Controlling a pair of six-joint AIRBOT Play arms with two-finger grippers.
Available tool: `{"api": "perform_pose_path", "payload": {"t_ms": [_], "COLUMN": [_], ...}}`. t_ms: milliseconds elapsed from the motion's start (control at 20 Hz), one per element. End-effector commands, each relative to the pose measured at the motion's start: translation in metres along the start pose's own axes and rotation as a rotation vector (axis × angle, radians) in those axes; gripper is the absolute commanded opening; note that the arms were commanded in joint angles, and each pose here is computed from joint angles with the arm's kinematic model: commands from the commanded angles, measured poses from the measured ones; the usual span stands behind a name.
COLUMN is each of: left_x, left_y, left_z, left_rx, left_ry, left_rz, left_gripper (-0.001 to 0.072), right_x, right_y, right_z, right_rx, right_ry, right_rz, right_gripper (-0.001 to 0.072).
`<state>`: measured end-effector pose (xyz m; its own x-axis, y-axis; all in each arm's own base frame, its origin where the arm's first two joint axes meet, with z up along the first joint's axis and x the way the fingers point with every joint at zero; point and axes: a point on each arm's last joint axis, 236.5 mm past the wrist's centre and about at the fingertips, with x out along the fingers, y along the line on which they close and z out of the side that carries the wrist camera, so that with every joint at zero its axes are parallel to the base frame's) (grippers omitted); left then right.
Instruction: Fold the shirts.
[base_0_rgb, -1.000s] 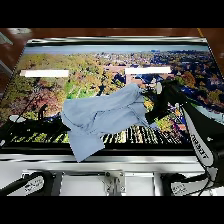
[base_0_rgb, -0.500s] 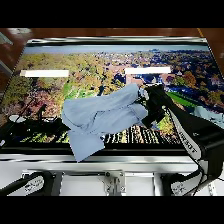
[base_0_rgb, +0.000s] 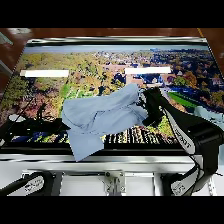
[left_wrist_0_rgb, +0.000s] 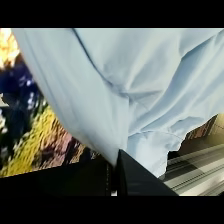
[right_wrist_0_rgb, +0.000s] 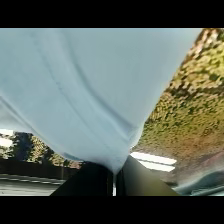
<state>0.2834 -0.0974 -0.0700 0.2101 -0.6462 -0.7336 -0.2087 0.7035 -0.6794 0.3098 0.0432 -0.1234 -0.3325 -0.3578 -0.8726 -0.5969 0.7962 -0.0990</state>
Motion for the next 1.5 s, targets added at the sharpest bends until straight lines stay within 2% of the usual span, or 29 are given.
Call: {"api": "perform_pose_path", "payload": {"t_ms": [0,150,250,450,550,650,750,850,1000,1150,1350,1450], "left_x": [-0.010,-0.051,-0.106,-0.275,-0.374,-0.462,-0.513,-0.531,-0.529,-0.511,-0.478,-0.452], "left_y": [-0.011,-0.053,-0.106,-0.246,-0.314,-0.374,-0.412,-0.430,-0.434,-0.419,-0.372,-0.348], "left_z": [0.017,0.060,0.092,0.107,0.077,0.021,-0.039,-0.083,-0.115,-0.124,-0.098,-0.084], "left_rx": [0.042,0.175,0.324,0.655,0.790,0.899,0.966,1.014,1.029,1.054,0.936,0.894], "left_ry": [-0.043,-0.188,-0.349,-0.784,-1.053,-1.329,-1.509,-1.579,-1.573,-1.518,-1.350,-1.227], "left_rz": [-0.004,-0.017,-0.032,-0.056,-0.066,-0.095,-0.156,-0.195,-0.223,-0.096,0.085,0.134], "left_gripper": [0.0036,0.0035,0.0035,0.0036,0.0036,0.0036,0.0036,0.0036,0.0036,0.0036,0.0036,0.0037], "right_x": [-0.014,-0.059,-0.105,-0.239,-0.325,-0.410,-0.478,-0.514,-0.528,-0.518,-0.472,-0.445], "right_y": [-0.004,-0.015,-0.025,-0.057,-0.075,-0.080,-0.074,-0.060,-0.043,-0.031,-0.029,-0.030], "right_z": [0.000,-0.002,-0.008,-0.056,-0.105,-0.172,-0.244,-0.303,-0.354,-0.379,-0.370,-0.354], "right_rx": [0.023,0.057,0.119,0.354,0.500,0.657,0.745,0.753,0.743,0.741,0.783,0.797], "right_ry": [-0.048,-0.214,-0.382,-0.810,-1.107,-1.447,-1.757,-1.947,-2.066,-2.083,-1.886,-1.744], "right_rz": [-0.013,-0.055,-0.095,-0.190,-0.235,-0.212,-0.153,-0.119,-0.082,-0.047,-0.026,-0.026], "right_gripper": [0.0075,0.0075,0.0075,0.0075,0.0076,0.0075,0.0075,0.0075,0.0076,0.0075,0.0075,0.0075]}}
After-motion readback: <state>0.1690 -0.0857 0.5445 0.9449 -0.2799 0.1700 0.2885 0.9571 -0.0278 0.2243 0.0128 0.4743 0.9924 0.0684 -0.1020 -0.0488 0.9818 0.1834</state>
